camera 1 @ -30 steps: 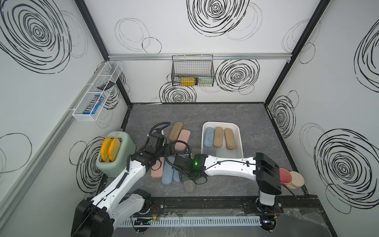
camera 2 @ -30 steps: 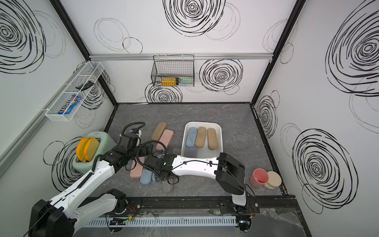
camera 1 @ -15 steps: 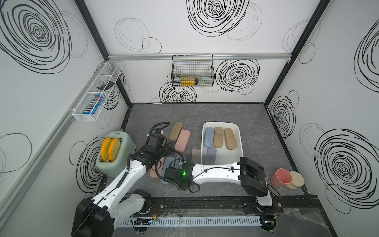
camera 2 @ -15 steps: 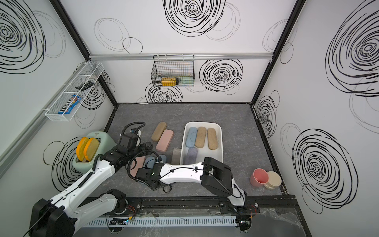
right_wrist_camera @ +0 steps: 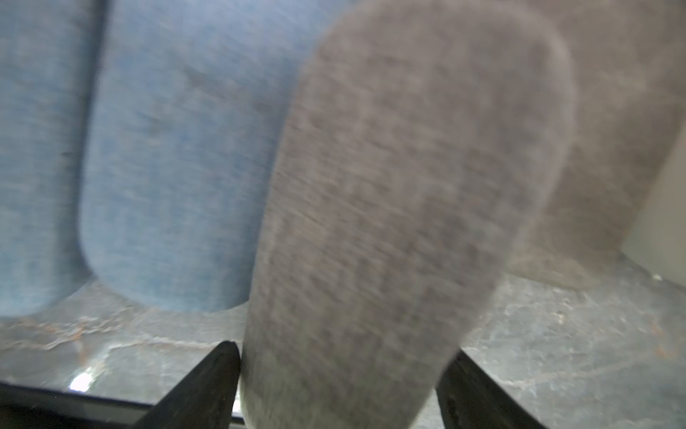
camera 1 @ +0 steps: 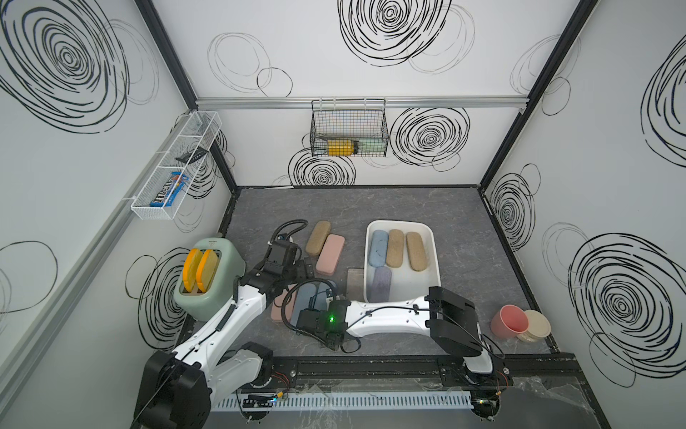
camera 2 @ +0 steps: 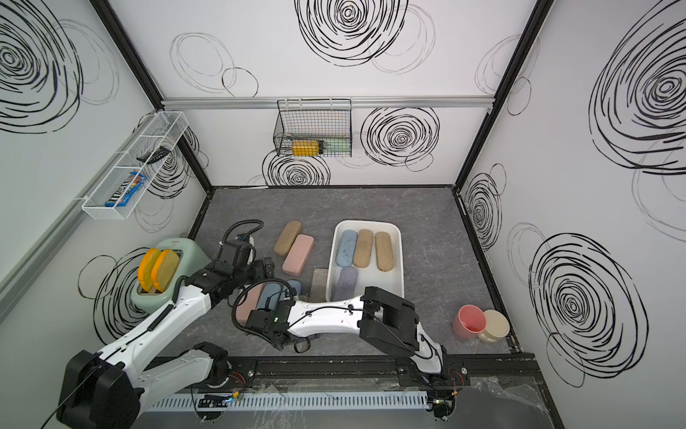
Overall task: Put the glasses cases into the storage boxes
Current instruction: Pick up the glasses case at the center of the board.
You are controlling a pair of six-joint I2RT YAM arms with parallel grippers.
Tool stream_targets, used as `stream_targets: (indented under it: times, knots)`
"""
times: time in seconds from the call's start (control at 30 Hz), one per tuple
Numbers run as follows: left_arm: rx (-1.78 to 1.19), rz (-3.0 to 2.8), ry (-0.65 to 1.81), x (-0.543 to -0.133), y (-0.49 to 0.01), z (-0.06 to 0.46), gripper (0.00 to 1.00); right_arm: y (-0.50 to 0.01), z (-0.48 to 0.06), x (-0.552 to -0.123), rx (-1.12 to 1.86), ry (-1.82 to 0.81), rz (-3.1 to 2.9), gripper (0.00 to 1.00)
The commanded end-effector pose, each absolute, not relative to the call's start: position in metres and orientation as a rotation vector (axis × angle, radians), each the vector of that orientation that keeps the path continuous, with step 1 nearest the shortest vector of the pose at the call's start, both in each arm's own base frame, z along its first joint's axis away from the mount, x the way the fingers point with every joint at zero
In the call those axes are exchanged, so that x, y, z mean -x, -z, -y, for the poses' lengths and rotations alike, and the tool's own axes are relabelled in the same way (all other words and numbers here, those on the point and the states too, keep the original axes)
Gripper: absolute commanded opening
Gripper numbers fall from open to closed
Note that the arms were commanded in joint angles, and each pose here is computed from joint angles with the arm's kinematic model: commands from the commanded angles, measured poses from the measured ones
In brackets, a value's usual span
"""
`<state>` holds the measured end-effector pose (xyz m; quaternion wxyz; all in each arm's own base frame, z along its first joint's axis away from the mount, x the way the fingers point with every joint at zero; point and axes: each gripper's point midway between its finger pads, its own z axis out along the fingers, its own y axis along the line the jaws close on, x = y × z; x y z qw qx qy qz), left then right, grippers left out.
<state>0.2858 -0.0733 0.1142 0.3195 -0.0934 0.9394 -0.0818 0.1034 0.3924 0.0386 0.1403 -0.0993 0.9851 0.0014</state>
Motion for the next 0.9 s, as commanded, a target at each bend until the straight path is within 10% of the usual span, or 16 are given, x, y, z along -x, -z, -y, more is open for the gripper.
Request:
stream_targets:
  times: [0.0,0.87]
  knots:
    - [0.263,-2.448,0.218,-0.291,-0.122,0.073,0.96,-0.042,-0.358,-0.104,0.209,0.173,-2.818,0.84]
    - [0.275,-2.455,0.188,-0.290,-0.120,0.071,0.96,-0.046,-0.390,-0.108,0.381,0.051,-2.774,0.73]
